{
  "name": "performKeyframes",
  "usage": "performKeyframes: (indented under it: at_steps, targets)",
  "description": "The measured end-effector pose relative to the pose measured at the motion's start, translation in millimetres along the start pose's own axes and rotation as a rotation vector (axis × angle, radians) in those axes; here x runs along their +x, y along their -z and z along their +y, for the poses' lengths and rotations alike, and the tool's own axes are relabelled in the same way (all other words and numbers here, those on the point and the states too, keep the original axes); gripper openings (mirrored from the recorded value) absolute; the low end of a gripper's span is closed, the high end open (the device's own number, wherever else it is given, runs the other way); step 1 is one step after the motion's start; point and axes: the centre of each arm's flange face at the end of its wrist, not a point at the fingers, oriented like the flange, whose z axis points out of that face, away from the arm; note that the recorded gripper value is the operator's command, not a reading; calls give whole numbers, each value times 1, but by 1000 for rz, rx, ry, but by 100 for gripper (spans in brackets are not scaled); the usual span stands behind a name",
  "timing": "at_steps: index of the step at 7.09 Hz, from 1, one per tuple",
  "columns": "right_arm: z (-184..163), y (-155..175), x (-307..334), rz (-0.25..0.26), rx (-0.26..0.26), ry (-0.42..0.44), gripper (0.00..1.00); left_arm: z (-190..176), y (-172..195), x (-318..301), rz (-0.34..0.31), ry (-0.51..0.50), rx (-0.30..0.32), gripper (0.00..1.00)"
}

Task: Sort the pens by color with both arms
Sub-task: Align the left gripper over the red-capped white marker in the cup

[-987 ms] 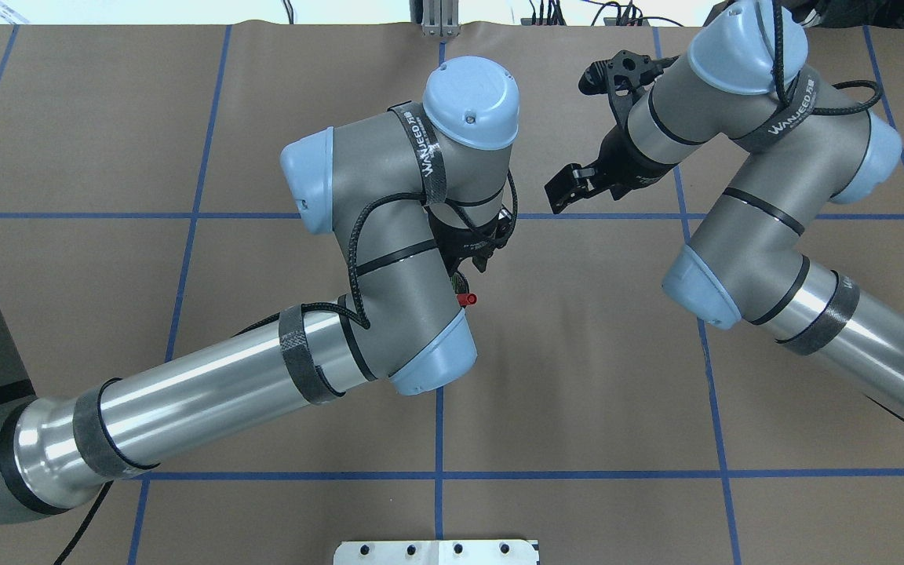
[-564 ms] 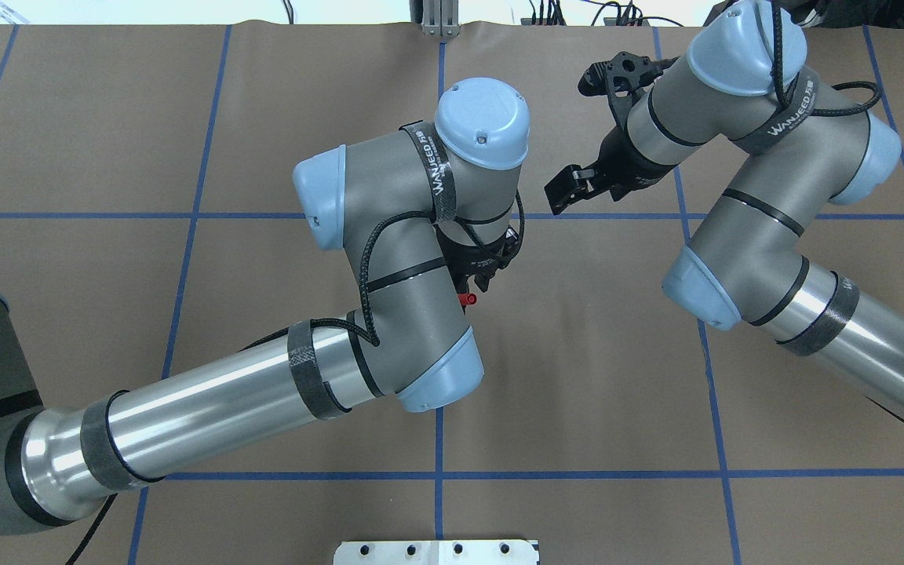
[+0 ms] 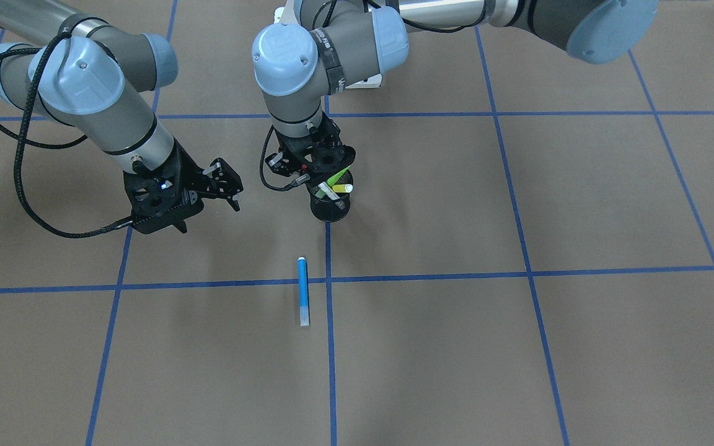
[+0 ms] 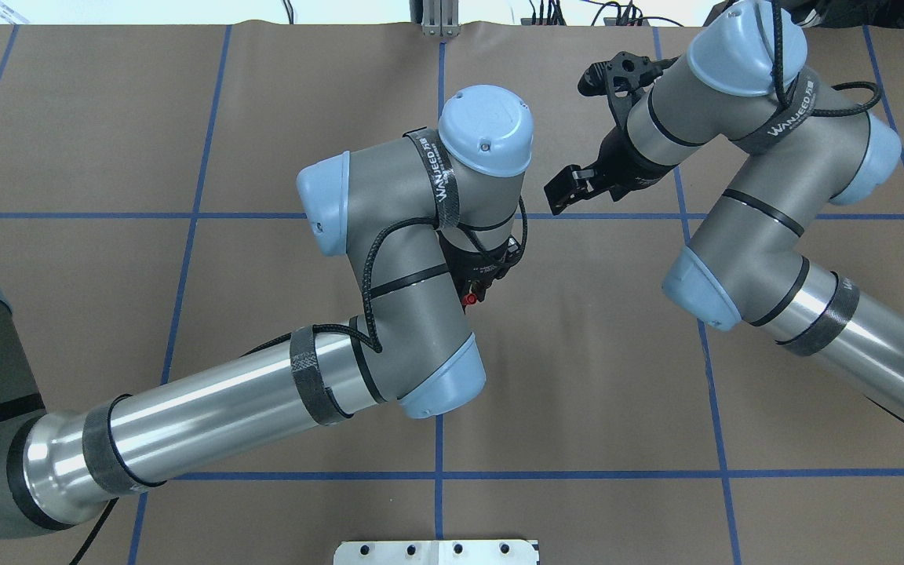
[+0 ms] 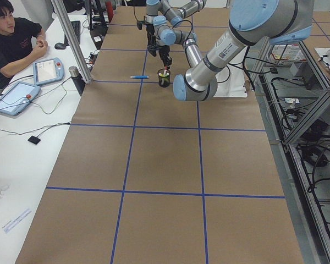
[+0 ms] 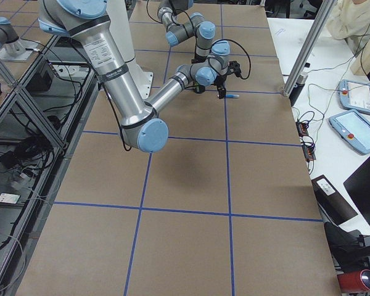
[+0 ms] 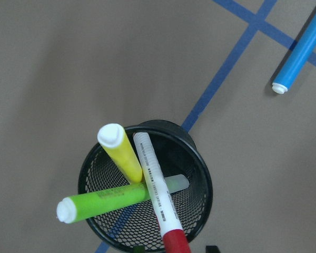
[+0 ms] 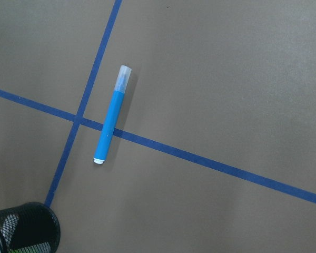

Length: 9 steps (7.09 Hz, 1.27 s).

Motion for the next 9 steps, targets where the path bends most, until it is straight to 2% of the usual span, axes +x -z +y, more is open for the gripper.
performKeyframes:
  at_steps: [4,7,8,9]
  targets:
    - [0,1,0,0,2,-4,98,-2,1,0,0,-36,2,40]
    - [1,0,-1,-1,2,-7,98,-3,3,0,1,-18,3,40]
    - [1,0,-1,0,3,-7,98,-4,3,0,2,-1,3,38]
    - [1,0,-1,0,3,-7,98,-4,3,0,2,8,4,27]
